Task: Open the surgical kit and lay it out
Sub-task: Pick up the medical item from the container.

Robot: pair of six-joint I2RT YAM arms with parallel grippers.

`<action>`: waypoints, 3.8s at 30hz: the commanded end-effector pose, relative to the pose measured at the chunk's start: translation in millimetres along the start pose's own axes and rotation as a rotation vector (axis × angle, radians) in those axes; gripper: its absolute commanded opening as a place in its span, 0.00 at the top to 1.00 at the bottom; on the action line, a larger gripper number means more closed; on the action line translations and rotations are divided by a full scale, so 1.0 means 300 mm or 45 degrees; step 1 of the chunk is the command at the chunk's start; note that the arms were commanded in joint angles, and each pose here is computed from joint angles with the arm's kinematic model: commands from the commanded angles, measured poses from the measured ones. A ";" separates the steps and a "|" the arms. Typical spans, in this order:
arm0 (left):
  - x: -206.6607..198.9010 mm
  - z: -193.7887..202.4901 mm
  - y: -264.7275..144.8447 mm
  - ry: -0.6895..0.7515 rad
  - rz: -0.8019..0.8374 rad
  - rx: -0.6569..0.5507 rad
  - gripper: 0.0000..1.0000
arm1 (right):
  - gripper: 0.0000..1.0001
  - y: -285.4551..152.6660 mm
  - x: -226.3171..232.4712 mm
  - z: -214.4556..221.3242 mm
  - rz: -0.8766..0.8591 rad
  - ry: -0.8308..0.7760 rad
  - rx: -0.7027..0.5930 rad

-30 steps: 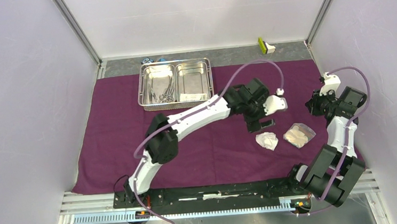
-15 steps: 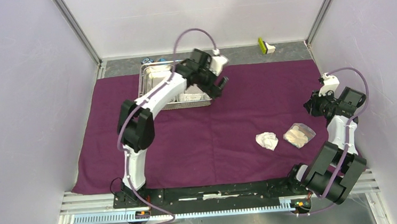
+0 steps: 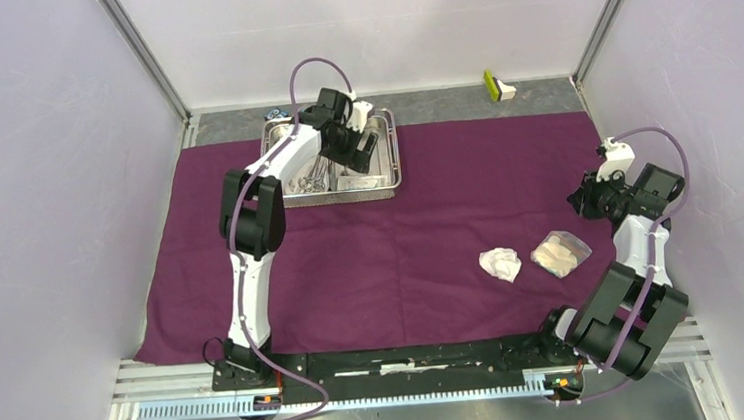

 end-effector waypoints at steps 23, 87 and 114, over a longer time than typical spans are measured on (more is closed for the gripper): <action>0.003 0.114 0.064 0.095 0.085 0.255 0.30 | 0.75 0.003 -0.008 -0.015 -0.030 -0.036 -0.020; -0.069 0.037 0.162 0.411 0.095 0.220 0.26 | 0.75 0.014 -0.004 -0.002 -0.076 0.001 0.001; -0.076 -0.162 -0.025 0.389 0.001 -0.034 0.96 | 0.76 0.013 -0.001 -0.002 -0.095 0.007 -0.003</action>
Point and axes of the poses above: each gripper's point midway between its finger pads, its own y axis out along the fingers, its own x axis along the line the jaws close on, z = x × y, the point moved 9 cm from there along -y, back along the fingers
